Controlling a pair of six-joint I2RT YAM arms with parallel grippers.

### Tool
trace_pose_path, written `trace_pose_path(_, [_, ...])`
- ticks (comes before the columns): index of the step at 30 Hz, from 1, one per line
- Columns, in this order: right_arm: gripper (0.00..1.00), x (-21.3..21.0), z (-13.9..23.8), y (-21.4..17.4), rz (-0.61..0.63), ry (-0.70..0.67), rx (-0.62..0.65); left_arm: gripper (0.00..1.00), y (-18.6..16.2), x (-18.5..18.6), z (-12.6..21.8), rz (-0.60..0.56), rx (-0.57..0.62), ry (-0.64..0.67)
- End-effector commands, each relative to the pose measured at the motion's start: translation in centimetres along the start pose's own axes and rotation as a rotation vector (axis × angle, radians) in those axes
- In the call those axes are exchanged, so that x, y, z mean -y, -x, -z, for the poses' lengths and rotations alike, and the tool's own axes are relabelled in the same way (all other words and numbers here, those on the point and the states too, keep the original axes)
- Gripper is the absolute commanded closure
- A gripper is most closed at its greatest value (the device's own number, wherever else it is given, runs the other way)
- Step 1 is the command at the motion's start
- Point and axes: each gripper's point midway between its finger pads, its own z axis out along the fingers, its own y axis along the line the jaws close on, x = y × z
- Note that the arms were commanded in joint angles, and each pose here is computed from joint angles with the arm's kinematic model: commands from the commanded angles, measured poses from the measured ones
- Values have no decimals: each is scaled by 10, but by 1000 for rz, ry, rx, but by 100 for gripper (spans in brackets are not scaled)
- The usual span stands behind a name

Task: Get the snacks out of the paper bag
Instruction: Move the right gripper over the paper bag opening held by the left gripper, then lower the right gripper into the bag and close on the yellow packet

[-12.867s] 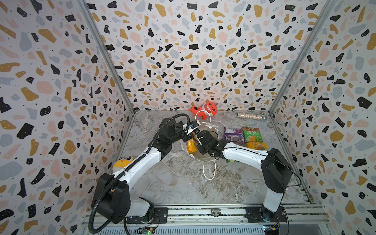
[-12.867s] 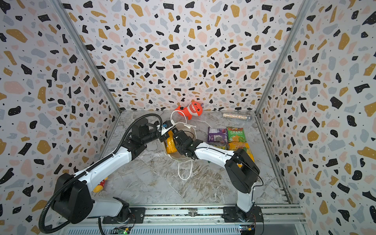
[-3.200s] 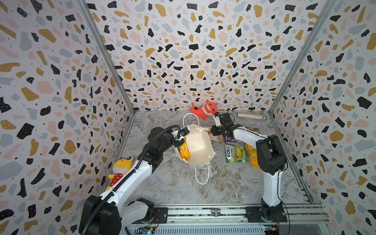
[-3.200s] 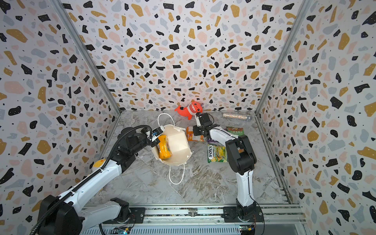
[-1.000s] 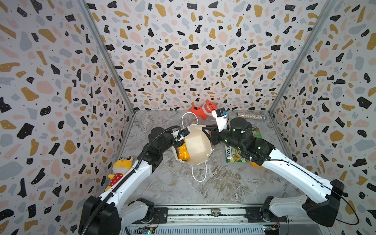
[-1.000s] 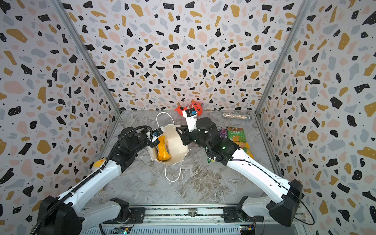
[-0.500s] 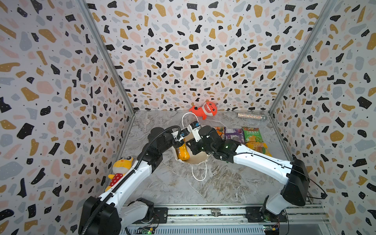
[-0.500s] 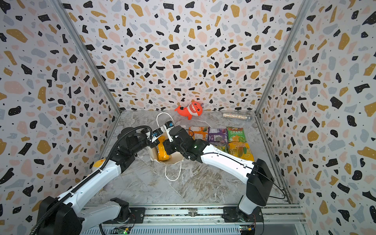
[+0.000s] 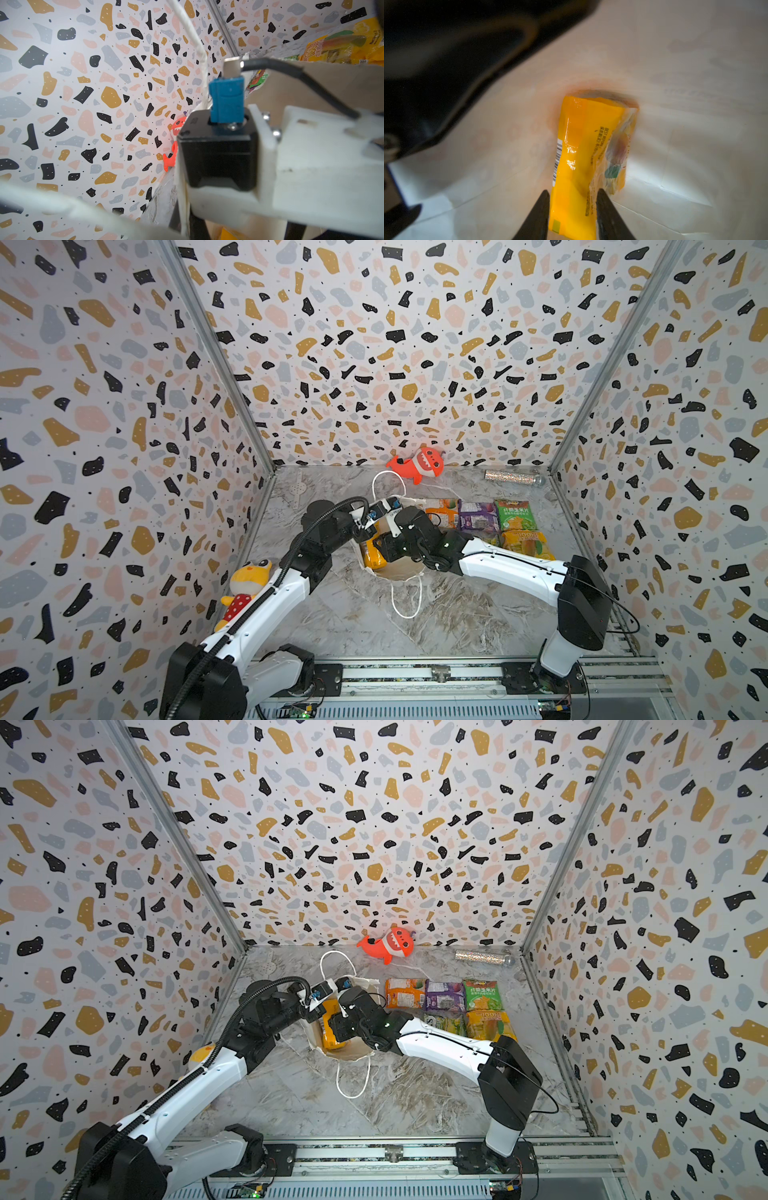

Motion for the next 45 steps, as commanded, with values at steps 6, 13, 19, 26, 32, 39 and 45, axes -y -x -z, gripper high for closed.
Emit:
trace_pose_path(6, [35,-5,-5,2,-29,41,33,100,46,-25,14,-49,139,75])
trace_pose_path(13, [33,-5,-19,-8,-48,56,2,100,50,-25,17,-49,156,79])
trace_pose_path(19, [32,-5,-31,-5,-50,44,-1,100,51,-24,17,-48,162,70])
trace_pose_path(26, [35,13,-51,-7,-43,-67,4,100,51,-23,16,-46,164,66])
trace_pose_path(32, [64,15,-49,-1,-17,-81,30,100,47,-23,14,-47,155,66])
trace_pose_path(39, [85,16,-40,4,20,-96,42,100,46,-25,16,-52,142,85])
trace_pose_path(45, [95,7,-25,18,67,-65,79,100,44,-27,18,-55,130,102])
